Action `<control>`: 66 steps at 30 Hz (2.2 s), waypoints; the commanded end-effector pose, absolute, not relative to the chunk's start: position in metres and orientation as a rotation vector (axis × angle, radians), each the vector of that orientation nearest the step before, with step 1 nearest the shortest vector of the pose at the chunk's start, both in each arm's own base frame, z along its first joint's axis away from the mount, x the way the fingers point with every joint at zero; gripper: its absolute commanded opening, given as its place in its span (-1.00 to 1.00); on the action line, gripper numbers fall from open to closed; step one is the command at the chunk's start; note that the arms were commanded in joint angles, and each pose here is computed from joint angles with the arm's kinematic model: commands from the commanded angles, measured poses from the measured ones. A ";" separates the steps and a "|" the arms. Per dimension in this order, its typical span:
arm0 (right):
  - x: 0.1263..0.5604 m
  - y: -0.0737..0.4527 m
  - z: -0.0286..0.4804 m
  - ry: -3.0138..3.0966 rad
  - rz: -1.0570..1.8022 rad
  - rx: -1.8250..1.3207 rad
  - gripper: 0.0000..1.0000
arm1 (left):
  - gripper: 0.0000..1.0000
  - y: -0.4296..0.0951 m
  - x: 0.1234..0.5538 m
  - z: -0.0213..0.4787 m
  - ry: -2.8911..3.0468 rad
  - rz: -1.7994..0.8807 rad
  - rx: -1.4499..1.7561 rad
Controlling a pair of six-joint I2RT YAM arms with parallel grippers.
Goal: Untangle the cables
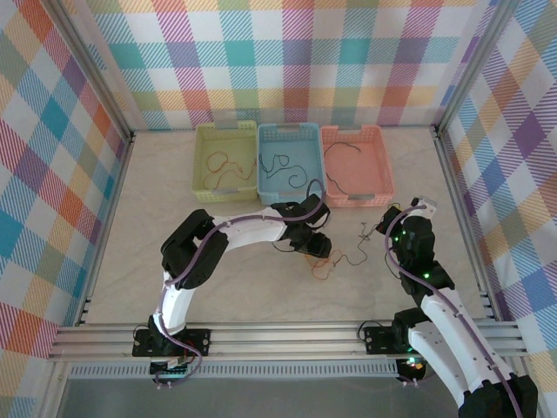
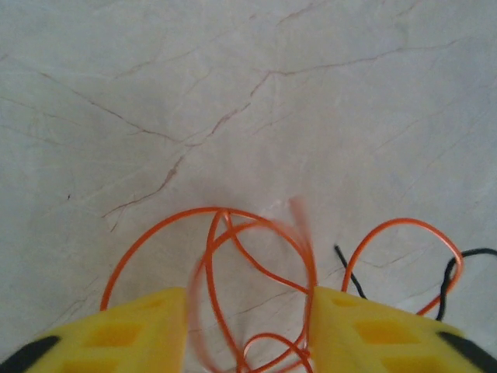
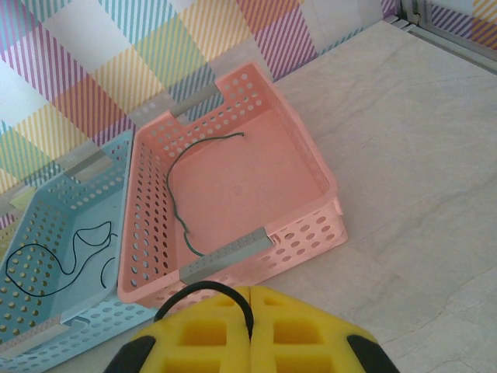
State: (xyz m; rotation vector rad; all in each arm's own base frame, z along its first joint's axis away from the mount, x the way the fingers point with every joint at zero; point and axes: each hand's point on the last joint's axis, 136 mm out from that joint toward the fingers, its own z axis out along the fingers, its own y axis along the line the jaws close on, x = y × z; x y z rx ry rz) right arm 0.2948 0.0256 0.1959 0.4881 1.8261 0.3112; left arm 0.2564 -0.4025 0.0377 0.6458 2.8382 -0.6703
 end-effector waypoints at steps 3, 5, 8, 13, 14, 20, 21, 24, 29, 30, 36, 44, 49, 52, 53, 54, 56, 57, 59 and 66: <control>0.293 0.023 0.198 1.807 0.319 0.499 -1.00 | -0.71 -0.396 0.250 0.039 2.870 -0.628 0.670; 0.292 0.022 0.199 1.805 0.312 0.498 -1.00 | -0.95 -0.386 0.257 0.045 2.840 -0.571 0.642; 0.288 0.017 0.198 1.797 0.288 0.515 -1.00 | -1.00 -0.360 0.270 0.061 2.774 -0.517 0.545; 0.282 0.008 0.200 1.775 0.251 0.543 -1.00 | -1.00 -0.312 0.270 0.081 2.750 -0.524 0.427; 0.281 0.006 0.200 1.777 0.238 0.550 -1.00 | -1.00 -0.303 0.269 0.083 2.746 -0.502 0.422; 0.264 -0.018 0.207 1.705 0.149 0.634 -1.00 | -1.00 -0.242 0.270 0.087 2.691 -0.419 0.256; 0.259 -0.023 0.209 1.682 0.136 0.646 -1.00 | -1.00 -0.233 0.271 0.087 2.679 -0.437 0.215; 0.249 -0.038 0.212 1.651 0.064 0.699 -1.00 | -1.00 -0.210 0.274 0.083 2.661 -0.486 0.091; 0.239 -0.065 0.207 1.640 -0.099 0.819 -1.00 | -1.00 -0.175 0.275 0.089 2.594 -0.448 -0.033; 0.236 -0.071 0.206 1.637 -0.134 0.848 -1.00 | -1.00 -0.166 0.276 0.094 2.567 -0.407 -0.050; 0.256 -0.054 0.198 1.685 -0.018 0.762 -1.00 | -1.00 -0.165 0.274 0.102 2.524 -0.439 -0.054; 0.281 0.005 0.255 1.722 0.293 0.484 -1.00 | -1.00 -0.176 0.276 0.106 2.493 -0.526 -0.043; 0.294 0.045 0.312 1.723 0.523 0.354 -1.00 | -1.00 -0.177 0.277 0.107 2.477 -0.537 -0.046; 0.309 0.066 0.347 1.689 0.626 0.293 -1.00 | -1.00 -0.181 0.278 0.105 2.478 -0.555 -0.038; 0.315 0.071 0.358 1.685 0.642 0.277 -1.00 | -1.00 -0.182 0.277 0.105 2.480 -0.558 -0.035; 0.324 0.076 0.369 1.688 0.653 0.258 -1.00 | -1.00 -0.183 0.277 0.104 2.485 -0.560 -0.031; 0.339 0.092 0.392 1.688 0.678 0.199 -1.00 | -1.00 -0.179 0.277 0.103 2.493 -0.523 -0.036; 0.347 0.101 0.404 1.682 0.696 0.169 -1.00 | -1.00 -0.177 0.277 0.102 2.496 -0.506 -0.034; 0.364 0.117 0.421 1.684 0.729 0.128 -1.00 | -1.00 -0.178 0.278 0.101 2.494 -0.509 -0.032; 0.431 0.167 0.447 1.692 0.783 0.002 -1.00 | -1.00 -0.179 0.278 0.101 2.498 -0.512 -0.029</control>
